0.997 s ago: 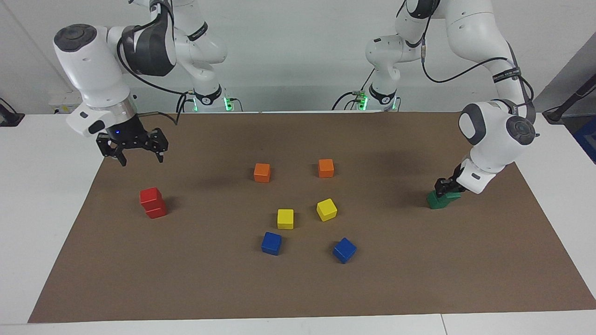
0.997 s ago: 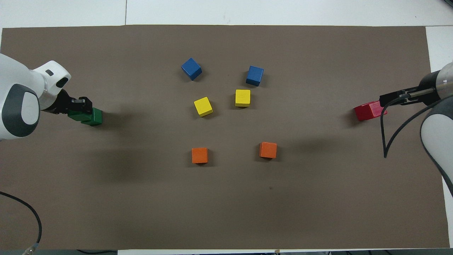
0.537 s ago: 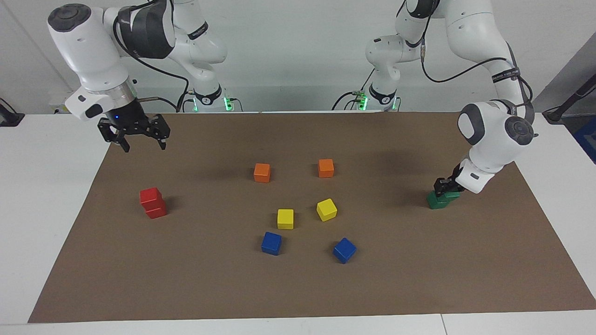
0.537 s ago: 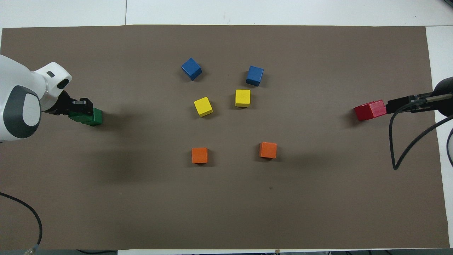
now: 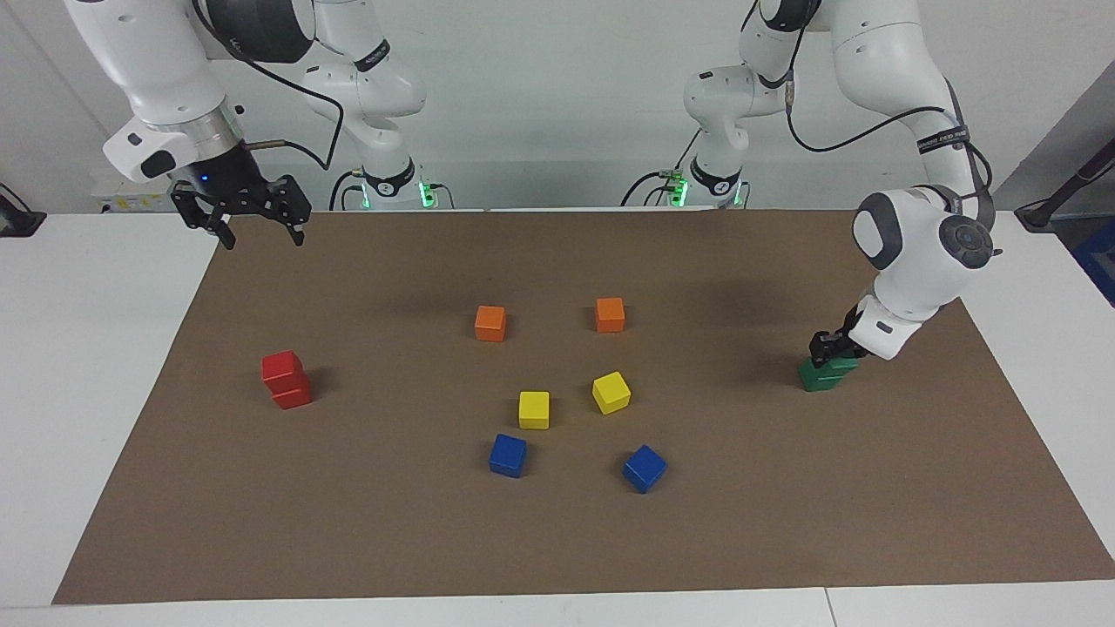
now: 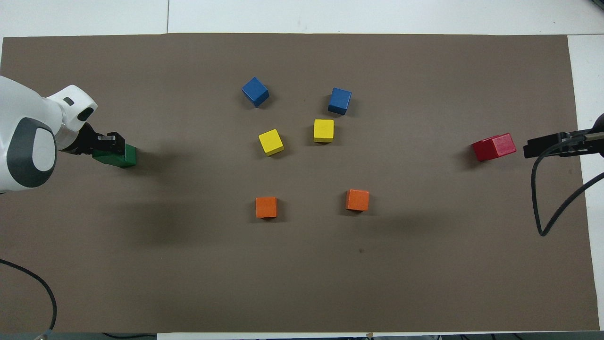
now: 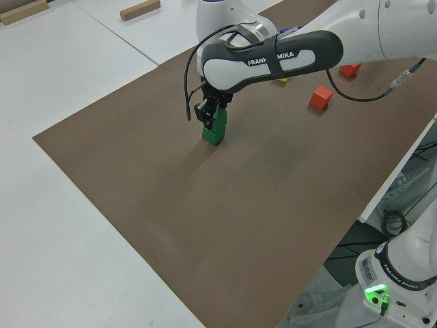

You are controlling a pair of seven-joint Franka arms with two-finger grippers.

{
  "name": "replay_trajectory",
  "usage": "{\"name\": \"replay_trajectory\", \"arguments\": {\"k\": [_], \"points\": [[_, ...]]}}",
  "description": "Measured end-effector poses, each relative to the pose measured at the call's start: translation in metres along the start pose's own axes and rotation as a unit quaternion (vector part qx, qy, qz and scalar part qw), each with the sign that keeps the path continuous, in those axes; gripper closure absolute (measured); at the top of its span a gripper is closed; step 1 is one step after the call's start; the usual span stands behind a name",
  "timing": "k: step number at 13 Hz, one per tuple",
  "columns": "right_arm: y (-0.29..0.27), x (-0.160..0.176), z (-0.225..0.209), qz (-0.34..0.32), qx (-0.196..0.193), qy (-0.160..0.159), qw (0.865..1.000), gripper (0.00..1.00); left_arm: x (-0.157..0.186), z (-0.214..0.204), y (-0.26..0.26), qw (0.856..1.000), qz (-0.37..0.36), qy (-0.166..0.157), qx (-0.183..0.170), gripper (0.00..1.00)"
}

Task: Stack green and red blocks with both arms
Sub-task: 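Open the right gripper and withdraw it from the red stack, then open the left gripper and withdraw it from the green stack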

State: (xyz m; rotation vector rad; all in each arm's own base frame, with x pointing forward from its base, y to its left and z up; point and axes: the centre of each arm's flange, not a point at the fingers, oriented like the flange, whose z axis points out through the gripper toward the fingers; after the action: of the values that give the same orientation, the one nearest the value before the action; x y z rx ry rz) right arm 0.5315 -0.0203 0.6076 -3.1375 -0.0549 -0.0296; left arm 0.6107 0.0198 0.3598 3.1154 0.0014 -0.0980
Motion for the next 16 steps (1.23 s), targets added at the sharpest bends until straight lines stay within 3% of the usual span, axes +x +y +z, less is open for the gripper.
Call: {"name": "replay_trajectory", "arguments": {"k": [7, 10, 11, 16], "points": [[-0.001, 0.000, 0.002, -0.001, 0.000, -0.006, 1.000, 0.00, 0.000, 0.000, 0.000, 1.000, 0.001, 0.001, 0.000, 0.43], [-0.001, 0.000, 0.003, -0.001, 0.000, -0.007, 1.000, 0.00, 0.000, 0.000, 0.000, 1.000, 0.002, 0.002, 0.000, 0.07], [-0.002, 0.001, 0.003, -0.002, 0.000, -0.006, 1.000, 0.00, 0.000, -0.001, 0.000, 1.000, 0.001, 0.002, 0.000, 0.00], [-0.001, 0.007, -0.008, -0.001, -0.001, 0.007, 1.000, 0.00, -0.002, -0.031, -0.001, 1.000, 0.001, 0.013, 0.002, 0.00]]}}
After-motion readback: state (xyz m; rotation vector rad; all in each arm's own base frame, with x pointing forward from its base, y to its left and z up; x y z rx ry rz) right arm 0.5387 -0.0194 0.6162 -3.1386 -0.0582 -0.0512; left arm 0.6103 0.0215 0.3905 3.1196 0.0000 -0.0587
